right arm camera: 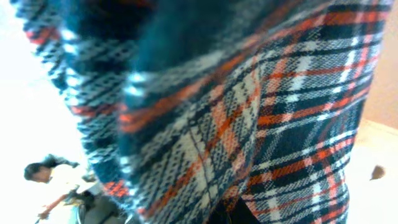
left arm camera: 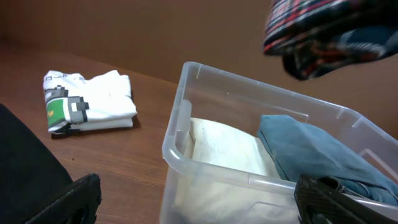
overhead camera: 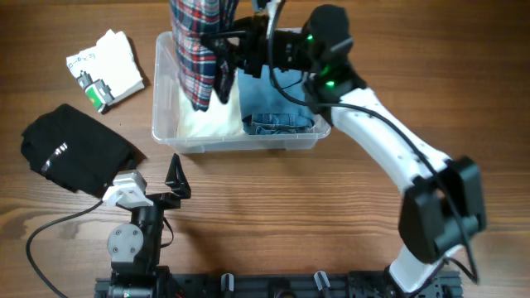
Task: Pack container
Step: 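Lift the plaid cloth and carry it left over the container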
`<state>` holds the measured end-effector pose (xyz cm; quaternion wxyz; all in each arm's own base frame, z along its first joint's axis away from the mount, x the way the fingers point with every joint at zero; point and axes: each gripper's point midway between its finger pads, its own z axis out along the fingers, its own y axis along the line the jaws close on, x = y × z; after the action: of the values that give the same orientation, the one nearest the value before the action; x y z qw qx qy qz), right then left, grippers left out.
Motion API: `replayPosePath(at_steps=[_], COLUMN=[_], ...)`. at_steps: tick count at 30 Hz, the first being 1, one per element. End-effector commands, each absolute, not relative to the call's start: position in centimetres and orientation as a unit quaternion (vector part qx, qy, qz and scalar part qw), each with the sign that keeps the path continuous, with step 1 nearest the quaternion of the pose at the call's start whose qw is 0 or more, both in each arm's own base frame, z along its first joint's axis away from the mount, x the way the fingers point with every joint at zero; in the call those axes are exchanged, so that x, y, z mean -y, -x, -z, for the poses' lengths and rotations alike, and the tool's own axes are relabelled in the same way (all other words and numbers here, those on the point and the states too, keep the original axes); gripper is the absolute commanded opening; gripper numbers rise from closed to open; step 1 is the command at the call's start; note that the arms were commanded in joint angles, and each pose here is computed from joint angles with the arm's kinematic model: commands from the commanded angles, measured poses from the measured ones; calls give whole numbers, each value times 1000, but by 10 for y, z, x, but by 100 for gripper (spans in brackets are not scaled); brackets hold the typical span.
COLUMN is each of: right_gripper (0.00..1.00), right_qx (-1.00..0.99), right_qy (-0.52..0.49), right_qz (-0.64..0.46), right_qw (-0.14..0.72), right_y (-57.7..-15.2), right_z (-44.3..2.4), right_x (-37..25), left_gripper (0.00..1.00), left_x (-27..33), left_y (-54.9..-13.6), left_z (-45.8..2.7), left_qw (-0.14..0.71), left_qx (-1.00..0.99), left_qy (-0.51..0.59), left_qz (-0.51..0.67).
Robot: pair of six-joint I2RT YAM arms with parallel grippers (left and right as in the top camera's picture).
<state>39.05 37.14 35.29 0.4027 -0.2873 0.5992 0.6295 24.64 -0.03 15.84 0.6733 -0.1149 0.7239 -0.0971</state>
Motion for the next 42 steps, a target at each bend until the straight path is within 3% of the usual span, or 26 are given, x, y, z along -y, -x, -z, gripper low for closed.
replayPosePath(at_steps=[1,14,24,34,42], right_gripper=[4,4,4,4,4], right_qx=[-587,-586,-664,-799,-846], right_qy=[285,280,210,166,143], right_qz=[-665,-676,-633,-389,-253], right_qw=[363,348,338,427,447], right_y=[-385,-380,-416,-457,-450], right_z=[-355,-352,-323,-335,-313], right_x=[-379,-387,-378,-363,-357], left_gripper=[100,100,100,100,100], left_x=[0,0,0,0,0], left_y=[-247,-247,-247,-247,-247], left_z=[-157,-157,-157,-157,-157], left_qw=[674,674,674,674,674], left_qx=[-726,-726,-726,-726,-726], left_qy=[106,106,106,106,106], left_qz=[90,90,90,90,90])
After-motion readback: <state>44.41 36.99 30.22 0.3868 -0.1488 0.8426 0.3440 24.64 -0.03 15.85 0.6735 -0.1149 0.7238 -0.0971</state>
